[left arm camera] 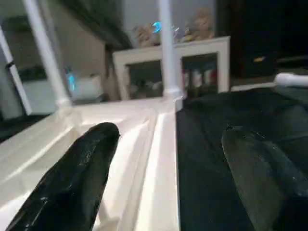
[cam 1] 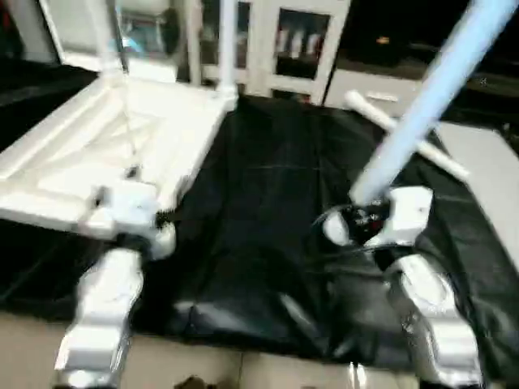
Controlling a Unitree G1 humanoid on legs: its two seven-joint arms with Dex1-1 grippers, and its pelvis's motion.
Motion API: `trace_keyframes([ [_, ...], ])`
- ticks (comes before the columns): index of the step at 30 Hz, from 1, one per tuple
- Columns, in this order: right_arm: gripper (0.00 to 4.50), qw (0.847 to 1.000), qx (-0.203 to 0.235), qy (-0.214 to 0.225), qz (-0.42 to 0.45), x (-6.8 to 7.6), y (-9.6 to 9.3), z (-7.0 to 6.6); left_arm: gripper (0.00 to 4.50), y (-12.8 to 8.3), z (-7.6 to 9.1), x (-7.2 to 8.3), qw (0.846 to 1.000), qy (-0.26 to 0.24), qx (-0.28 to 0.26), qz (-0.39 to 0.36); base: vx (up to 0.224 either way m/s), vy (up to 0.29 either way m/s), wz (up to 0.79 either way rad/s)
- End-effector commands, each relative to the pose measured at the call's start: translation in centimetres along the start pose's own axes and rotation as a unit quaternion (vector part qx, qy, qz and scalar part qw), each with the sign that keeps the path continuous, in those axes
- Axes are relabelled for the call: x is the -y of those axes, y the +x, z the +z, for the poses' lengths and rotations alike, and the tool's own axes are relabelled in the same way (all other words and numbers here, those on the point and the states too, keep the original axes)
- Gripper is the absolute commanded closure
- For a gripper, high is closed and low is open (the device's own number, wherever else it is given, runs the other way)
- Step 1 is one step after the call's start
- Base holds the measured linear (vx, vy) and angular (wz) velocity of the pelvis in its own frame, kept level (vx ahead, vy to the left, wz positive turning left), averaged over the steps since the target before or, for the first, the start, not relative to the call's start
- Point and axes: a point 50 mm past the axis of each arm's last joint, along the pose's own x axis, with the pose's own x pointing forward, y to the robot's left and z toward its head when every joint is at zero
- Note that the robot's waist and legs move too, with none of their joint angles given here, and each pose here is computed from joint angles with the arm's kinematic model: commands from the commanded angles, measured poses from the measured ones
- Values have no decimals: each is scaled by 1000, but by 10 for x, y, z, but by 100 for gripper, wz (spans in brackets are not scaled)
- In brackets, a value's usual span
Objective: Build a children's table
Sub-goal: Pick table leg
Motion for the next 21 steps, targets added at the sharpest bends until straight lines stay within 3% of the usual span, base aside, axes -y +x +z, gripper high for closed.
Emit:
trace_keyframes([
  [1,267,999,12,18,27,-8,5,7,59,4,0,-6,1000,10,2,16,-103,436,-30],
  [16,267,1000,6,-6,24,2,9,9,59,2,-2,6,999,21,-14,37,-99,259,-1],
  [17,267,1000,6,-5,20,4,9,10,59,2,-3,9,999,-2,-17,38,-128,268,24],
  [21,267,1000,-2,-3,21,8,8,10,59,0,-5,11,998,-12,-27,48,-61,173,5],
])
